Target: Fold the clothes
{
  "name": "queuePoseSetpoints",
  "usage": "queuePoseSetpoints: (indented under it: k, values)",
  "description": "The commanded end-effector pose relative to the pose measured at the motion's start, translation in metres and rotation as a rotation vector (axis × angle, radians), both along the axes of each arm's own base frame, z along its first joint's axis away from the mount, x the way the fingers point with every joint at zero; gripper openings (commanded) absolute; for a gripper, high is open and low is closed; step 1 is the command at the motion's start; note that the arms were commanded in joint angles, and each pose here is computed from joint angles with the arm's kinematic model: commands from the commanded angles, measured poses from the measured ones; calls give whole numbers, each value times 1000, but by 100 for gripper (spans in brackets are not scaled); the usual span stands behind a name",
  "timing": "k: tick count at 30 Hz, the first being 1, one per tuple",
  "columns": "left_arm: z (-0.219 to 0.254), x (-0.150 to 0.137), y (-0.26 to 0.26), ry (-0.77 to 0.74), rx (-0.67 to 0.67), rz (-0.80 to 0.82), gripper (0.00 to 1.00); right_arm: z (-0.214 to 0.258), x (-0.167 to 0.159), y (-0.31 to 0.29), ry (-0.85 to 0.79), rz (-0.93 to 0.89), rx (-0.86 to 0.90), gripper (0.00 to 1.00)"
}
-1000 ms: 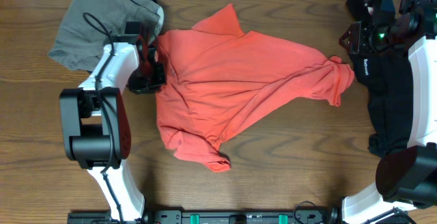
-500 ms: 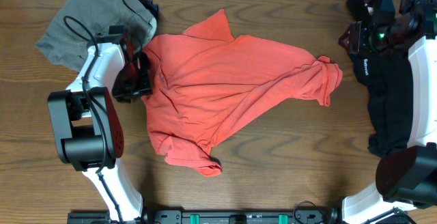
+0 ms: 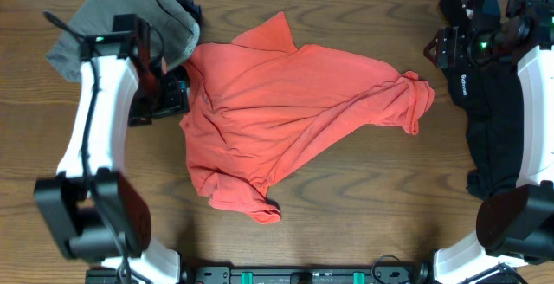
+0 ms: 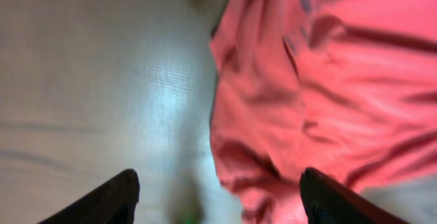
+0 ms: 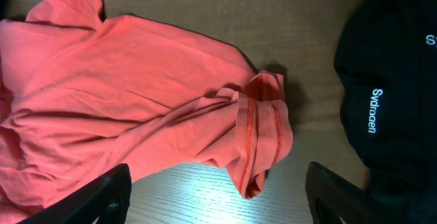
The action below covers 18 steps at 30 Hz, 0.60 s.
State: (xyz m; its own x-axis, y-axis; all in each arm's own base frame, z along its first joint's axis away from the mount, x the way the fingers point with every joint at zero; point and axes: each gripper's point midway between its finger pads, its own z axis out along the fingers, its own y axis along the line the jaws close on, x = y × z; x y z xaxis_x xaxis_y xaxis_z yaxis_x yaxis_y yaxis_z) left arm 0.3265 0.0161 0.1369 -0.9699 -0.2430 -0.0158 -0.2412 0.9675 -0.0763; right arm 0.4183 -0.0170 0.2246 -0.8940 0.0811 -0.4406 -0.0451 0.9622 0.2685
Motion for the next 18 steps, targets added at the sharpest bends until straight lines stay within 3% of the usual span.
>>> queuePoseSetpoints:
  k: [1, 12, 18]
  values:
    - [18, -15, -10, 4, -23, -32, 77, 5, -2, 7, -11, 16, 12, 81]
    - [13, -95, -75, 240, -62, -204, 77, 4, -2, 7, -10, 15, 12, 81]
    - [-20, -134, -90, 284, -35, -160, 77, 4, -3, 7, -9, 16, 12, 82]
